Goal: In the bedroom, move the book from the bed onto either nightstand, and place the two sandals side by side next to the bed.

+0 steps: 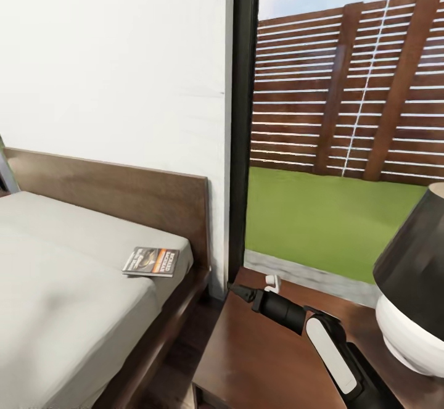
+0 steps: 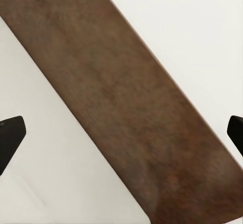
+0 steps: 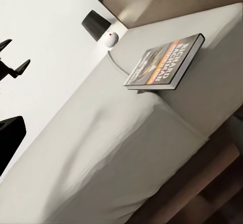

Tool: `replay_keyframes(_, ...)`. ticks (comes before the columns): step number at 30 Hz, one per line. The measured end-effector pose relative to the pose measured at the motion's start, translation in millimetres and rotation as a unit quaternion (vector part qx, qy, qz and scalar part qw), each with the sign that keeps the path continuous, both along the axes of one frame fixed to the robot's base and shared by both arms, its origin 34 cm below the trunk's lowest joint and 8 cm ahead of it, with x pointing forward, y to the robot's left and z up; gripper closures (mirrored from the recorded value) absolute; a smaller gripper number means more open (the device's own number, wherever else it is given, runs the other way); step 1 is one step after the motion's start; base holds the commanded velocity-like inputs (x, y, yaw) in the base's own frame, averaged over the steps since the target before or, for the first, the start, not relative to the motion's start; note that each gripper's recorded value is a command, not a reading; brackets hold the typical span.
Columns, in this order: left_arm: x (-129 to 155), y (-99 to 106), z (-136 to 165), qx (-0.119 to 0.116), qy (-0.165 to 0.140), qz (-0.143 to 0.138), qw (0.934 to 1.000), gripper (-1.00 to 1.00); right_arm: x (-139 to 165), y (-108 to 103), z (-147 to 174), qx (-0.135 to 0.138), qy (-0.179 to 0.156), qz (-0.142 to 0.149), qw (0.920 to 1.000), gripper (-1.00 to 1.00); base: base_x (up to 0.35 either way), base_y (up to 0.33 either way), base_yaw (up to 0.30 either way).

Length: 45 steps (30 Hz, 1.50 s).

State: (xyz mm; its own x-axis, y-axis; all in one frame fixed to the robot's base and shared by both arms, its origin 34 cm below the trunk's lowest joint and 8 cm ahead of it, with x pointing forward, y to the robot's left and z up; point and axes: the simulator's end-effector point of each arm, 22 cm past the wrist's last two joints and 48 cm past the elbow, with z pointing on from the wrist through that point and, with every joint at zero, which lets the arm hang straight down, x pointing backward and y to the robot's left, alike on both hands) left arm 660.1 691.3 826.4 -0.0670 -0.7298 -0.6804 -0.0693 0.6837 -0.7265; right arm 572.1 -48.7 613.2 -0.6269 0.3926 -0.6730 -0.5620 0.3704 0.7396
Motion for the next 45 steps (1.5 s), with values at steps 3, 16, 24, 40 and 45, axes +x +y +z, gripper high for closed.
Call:
replay_keyframes(3, 0, 0, 0, 0.000, 0.000, 0.000, 1.0000, -1.00, 0, 0, 0, 0.000, 0.000, 0.000, 1.0000, -1.00, 0.000, 0.000, 0.177)
replay_keyframes(16, 0, 0, 0, 0.000, 0.000, 0.000, 1.0000, -1.00, 0, 0, 0, 0.001, 0.000, 0.000, 1.0000, -1.00, 0.000, 0.000, 0.140)
replay_keyframes(24, -1, 2, 1, 0.000, 0.000, 0.001, 1.0000, -1.00, 0, 0, 0, 0.001, 0.000, 0.000, 1.0000, -1.00, 0.000, 0.000, 0.019)
replay_keyframes(40, 0, -1, -2, 0.002, 0.005, -0.001, 1.0000, -1.00, 6, -9, -22, -0.005, 0.027, -0.017, 0.9995, -1.00, 0.000, 0.000, 0.001)
replay_keyframes(45, 4, -10, -14, 0.012, 0.028, -0.014, 0.9994, -1.00, 16, -27, -44, 0.005, 0.062, -0.046, 0.9970, -1.00, 0.000, 0.000, 0.000)
